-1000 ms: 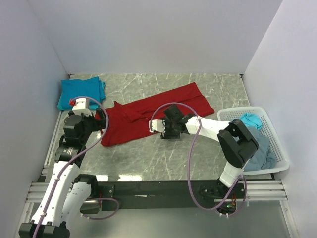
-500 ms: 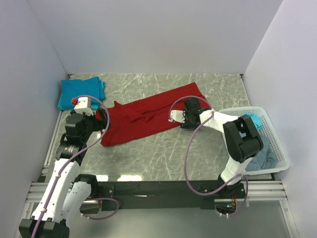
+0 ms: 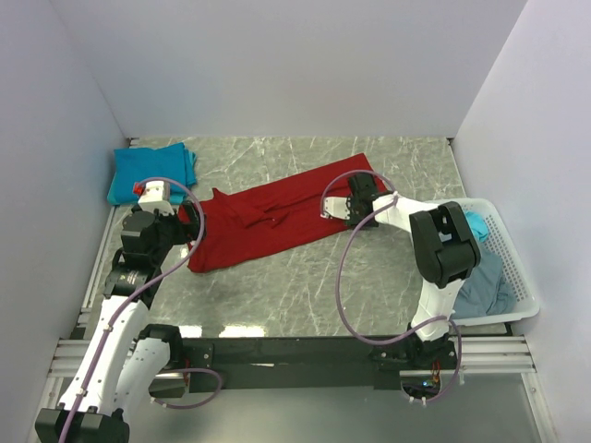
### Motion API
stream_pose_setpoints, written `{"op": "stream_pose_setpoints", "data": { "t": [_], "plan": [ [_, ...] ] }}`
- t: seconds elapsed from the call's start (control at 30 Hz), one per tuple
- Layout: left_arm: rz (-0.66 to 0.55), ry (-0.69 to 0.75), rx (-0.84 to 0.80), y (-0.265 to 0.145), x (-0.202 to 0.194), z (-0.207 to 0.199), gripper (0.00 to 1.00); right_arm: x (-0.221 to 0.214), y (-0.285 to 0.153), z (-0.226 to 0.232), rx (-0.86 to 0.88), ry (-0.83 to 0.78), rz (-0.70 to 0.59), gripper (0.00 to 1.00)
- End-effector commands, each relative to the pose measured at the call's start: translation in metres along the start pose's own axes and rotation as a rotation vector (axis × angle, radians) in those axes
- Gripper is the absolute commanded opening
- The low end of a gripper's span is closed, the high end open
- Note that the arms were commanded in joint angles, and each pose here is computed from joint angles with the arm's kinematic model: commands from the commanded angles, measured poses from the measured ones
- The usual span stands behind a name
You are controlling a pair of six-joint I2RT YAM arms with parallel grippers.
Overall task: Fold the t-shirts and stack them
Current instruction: Fold the tshirt
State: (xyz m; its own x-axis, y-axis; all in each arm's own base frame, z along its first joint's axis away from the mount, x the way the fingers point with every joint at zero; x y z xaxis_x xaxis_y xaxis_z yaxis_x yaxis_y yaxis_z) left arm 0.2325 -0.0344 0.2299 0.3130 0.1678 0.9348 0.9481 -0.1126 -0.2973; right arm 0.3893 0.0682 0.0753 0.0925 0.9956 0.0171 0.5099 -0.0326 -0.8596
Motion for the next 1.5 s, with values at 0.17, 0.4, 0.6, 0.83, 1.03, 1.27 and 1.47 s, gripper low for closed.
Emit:
{"op": "stream_pose_setpoints", "data": {
  "t": [0.17,0.4,0.6,0.83,1.03,1.27,1.47],
  "plan": [
    [-0.076,0.006,-0.035,-0.003,0.02,-0.006,0.99,-0.011,0.007,0.023,0.111,-0.02,0.041,0.31],
    [-0.073,0.007,-0.042,-0.003,0.019,-0.007,0.99,-0.018,-0.01,0.037,0.088,-0.016,0.07,0.01],
    [-0.08,0.006,-0.051,-0.004,0.021,-0.008,0.99,-0.001,-0.046,0.075,0.173,-0.095,0.065,0.0],
    [-0.092,0.007,-0.057,-0.007,0.022,-0.009,0.99,0.04,-0.1,0.155,0.273,-0.165,-0.015,0.0],
    [-0.092,0.006,-0.069,-0.008,0.022,-0.01,0.99,0.049,-0.131,0.22,0.398,-0.241,-0.012,0.06],
    [-0.096,0.01,-0.083,-0.009,0.022,-0.012,0.99,0.059,-0.181,0.206,0.384,-0.218,-0.128,0.3],
    [-0.093,0.012,-0.091,-0.008,0.023,-0.013,0.99,0.091,-0.207,0.124,0.327,0.07,-0.4,0.53]
  ]
}}
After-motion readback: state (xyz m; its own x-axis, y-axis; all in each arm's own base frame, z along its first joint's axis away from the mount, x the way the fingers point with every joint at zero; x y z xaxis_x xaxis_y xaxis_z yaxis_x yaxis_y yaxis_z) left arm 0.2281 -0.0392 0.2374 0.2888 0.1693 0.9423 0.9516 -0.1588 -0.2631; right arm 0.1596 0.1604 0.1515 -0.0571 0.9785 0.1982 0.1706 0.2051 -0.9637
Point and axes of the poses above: each gripper's point midway between its finger pads, its own y axis out along the fingers, its own z axis along the line the jaws close on, x = y × z, the point moved 6 cm from there along -y, back along the fingers, and after that the axes turned 2 degrees about y, right-handed, at the moved point
